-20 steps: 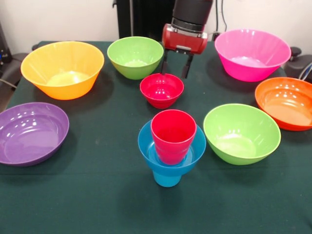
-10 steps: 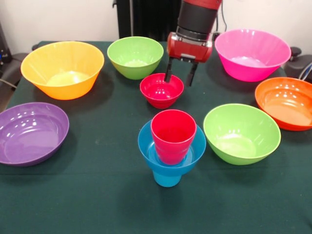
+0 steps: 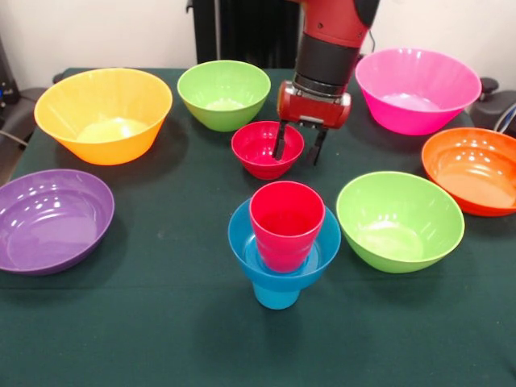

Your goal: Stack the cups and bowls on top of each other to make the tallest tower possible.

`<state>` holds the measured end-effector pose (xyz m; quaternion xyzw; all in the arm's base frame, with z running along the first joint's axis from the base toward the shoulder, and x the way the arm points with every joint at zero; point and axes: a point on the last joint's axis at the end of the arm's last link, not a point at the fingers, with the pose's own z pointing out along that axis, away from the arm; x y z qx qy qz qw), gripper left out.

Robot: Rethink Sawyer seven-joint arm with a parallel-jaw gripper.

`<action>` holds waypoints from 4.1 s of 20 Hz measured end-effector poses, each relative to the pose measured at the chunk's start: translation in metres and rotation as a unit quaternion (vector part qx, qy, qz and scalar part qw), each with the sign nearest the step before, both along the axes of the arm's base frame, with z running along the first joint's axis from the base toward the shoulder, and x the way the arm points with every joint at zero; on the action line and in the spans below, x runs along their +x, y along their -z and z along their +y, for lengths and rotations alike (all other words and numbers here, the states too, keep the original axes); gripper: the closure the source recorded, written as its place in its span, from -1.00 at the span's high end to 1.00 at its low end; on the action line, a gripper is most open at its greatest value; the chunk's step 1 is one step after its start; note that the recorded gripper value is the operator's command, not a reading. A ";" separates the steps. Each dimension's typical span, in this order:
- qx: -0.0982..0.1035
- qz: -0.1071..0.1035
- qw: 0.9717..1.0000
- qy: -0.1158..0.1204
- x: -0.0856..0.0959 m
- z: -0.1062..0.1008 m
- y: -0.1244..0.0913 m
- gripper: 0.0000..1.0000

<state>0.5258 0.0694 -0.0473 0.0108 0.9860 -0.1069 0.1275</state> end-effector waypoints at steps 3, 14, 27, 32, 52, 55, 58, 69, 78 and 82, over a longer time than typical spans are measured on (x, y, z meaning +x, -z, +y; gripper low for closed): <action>0.000 0.003 1.000 0.000 -0.002 -0.001 0.004 1.00; 0.000 0.019 1.000 0.002 -0.004 -0.001 0.010 1.00; -0.009 0.034 0.999 0.010 0.008 -0.005 0.000 -1.00; -0.012 0.035 0.999 0.016 0.018 0.001 -0.004 -1.00; -0.057 0.136 0.988 0.043 0.086 0.084 -0.117 -1.00; -0.061 0.133 0.987 0.059 0.115 0.089 -0.145 -1.00; -0.062 0.128 0.988 0.064 0.135 0.091 -0.161 -1.00; -0.077 0.113 0.988 0.076 0.232 0.085 -0.242 -1.00; -0.089 0.106 0.984 0.111 0.295 0.023 -0.274 -1.00; -0.092 0.107 0.982 0.125 0.317 -0.005 -0.279 -1.00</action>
